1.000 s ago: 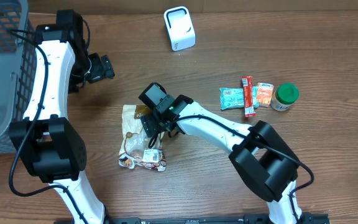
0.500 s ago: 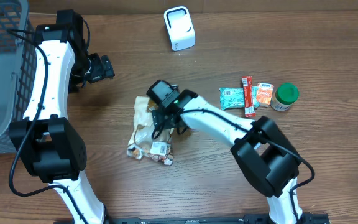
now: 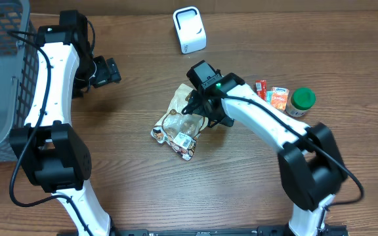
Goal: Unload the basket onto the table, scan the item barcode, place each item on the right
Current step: 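Lower the right gripper and grasp the PanTree snack bag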
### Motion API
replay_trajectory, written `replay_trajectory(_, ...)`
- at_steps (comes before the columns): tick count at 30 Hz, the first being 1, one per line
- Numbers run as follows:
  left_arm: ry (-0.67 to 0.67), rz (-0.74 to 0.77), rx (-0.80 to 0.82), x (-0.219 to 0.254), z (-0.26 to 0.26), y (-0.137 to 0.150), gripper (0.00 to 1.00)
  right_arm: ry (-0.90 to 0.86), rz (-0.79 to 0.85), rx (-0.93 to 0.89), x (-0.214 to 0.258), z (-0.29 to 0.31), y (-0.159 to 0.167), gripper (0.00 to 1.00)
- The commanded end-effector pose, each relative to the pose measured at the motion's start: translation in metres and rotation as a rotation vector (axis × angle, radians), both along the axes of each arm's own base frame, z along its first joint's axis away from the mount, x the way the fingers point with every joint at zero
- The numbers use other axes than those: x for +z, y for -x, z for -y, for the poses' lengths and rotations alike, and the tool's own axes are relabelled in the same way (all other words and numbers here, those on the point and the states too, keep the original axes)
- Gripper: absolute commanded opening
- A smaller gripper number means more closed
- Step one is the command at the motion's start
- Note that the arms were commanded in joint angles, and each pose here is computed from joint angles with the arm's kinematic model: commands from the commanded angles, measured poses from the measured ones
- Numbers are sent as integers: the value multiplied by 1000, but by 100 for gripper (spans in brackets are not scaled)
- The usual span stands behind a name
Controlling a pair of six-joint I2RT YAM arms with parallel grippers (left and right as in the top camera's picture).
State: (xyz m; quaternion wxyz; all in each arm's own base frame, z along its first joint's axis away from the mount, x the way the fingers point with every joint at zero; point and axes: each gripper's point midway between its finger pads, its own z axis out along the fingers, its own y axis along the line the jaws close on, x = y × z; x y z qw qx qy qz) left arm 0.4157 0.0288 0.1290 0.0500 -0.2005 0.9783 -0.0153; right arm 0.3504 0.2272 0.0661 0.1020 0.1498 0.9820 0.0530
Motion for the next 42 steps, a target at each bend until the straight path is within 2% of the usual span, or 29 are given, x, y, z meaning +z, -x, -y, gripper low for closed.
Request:
replay_trajectory(1, -8, -7, -19, -2, -2, 1, 100, -32, 12, 34, 30, -8, 18, 94)
replay_trajectory(2, -8, -7, -19, -2, -2, 1, 100, -28, -8, 43, 28, -8, 24, 94)
replay_trajectory(3, -8, -7, -19, -2, -2, 1, 100, -28, -41, 58, 27, -11, 34, 86)
replay_trajectory(5, -8, -7, -19, -2, -2, 1, 100, -17, -99, 86, 19, -15, 53, 23)
replay_trajectory(6, -8, -7, -19, -2, -2, 1, 100, -8, -115, 89, 15, -16, 60, 5)
replay_trajectory(12, -8, -7, -19, -2, -2, 1, 100, -16, -145, 30, -21, -27, 88, 4)
replay_trajectory(23, -8, -7, -19, -2, -2, 1, 100, -153, -96, -166, -61, -55, 101, 5)
replay_trajectory(29, -8, -7, -19, -2, -2, 1, 100, -305, -56, -63, -52, -98, 100, 8)
replay_trajectory(36, -8, -7, -19, -2, -2, 1, 100, -427, 70, 2, -31, -138, 89, 20)
replay_trajectory(41, -8, -7, -19, -2, -2, 1, 100, -474, 108, 7, -23, -148, 82, 19)
replay_trajectory(42, -8, -7, -19, -2, -2, 1, 100, -477, 102, 12, -23, -149, 83, 17)
